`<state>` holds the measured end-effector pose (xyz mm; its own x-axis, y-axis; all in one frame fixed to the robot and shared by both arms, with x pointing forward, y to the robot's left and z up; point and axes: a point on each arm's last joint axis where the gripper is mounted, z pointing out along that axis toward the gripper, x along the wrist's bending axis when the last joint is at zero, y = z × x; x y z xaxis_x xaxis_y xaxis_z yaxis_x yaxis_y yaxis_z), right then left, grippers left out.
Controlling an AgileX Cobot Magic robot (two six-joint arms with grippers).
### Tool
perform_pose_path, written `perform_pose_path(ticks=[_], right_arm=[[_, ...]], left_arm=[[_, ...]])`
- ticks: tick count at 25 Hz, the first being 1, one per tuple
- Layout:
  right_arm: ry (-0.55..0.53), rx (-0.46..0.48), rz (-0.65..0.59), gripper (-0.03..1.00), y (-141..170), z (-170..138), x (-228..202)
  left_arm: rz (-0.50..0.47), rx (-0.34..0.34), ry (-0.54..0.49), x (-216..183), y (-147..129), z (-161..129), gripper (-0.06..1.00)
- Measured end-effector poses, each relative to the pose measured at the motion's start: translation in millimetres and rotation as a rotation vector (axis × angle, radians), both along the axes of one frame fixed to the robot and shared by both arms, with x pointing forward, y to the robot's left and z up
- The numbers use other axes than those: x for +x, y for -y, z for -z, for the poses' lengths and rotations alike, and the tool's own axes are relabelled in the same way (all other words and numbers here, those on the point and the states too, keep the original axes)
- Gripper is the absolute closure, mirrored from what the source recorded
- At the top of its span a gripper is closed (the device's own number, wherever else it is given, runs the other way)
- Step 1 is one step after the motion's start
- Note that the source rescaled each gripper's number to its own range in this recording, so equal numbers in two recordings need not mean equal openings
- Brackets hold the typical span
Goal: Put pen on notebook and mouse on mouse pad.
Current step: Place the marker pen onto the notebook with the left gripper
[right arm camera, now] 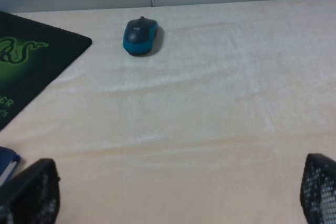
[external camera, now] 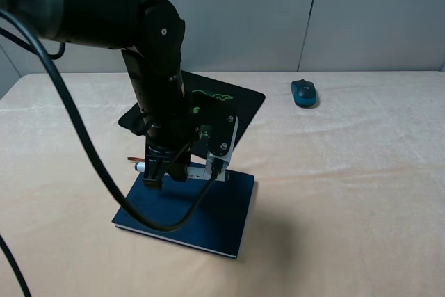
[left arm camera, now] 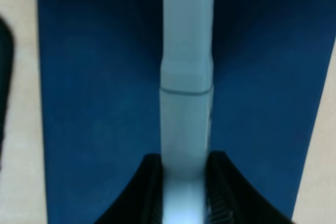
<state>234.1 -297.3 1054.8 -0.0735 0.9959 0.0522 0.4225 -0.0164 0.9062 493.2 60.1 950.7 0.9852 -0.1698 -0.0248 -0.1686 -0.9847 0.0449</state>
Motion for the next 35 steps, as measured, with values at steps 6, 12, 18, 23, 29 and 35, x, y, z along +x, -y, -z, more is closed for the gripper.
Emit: perform_pose_path(ticks=[6,12,18,23,29,35], right_arm=[[0.000,0.000,0.000,-0.03,0,0,0],[0.000,0.000,0.000,-0.03,0,0,0],[0.000,0.000,0.000,-0.03,0,0,0],[0.000,0.000,0.000,-0.03,0,0,0],[0.000,0.000,0.000,-0.03,0,0,0],[0.000,0.000,0.000,-0.03,0,0,0]], left_arm=[[0.059,0.030,-0.007,0,7,19,0.94],[0.068,0.037,-0.002,0,6,29,0.94],[0.066,0.031,0.006,-8,-2,47,0.94],[0.060,0.017,0.014,-8,-1,49,0.94],[0.053,0.011,0.010,-9,-1,49,0.94],[0.047,0.005,0.005,-9,0,49,0.66]])
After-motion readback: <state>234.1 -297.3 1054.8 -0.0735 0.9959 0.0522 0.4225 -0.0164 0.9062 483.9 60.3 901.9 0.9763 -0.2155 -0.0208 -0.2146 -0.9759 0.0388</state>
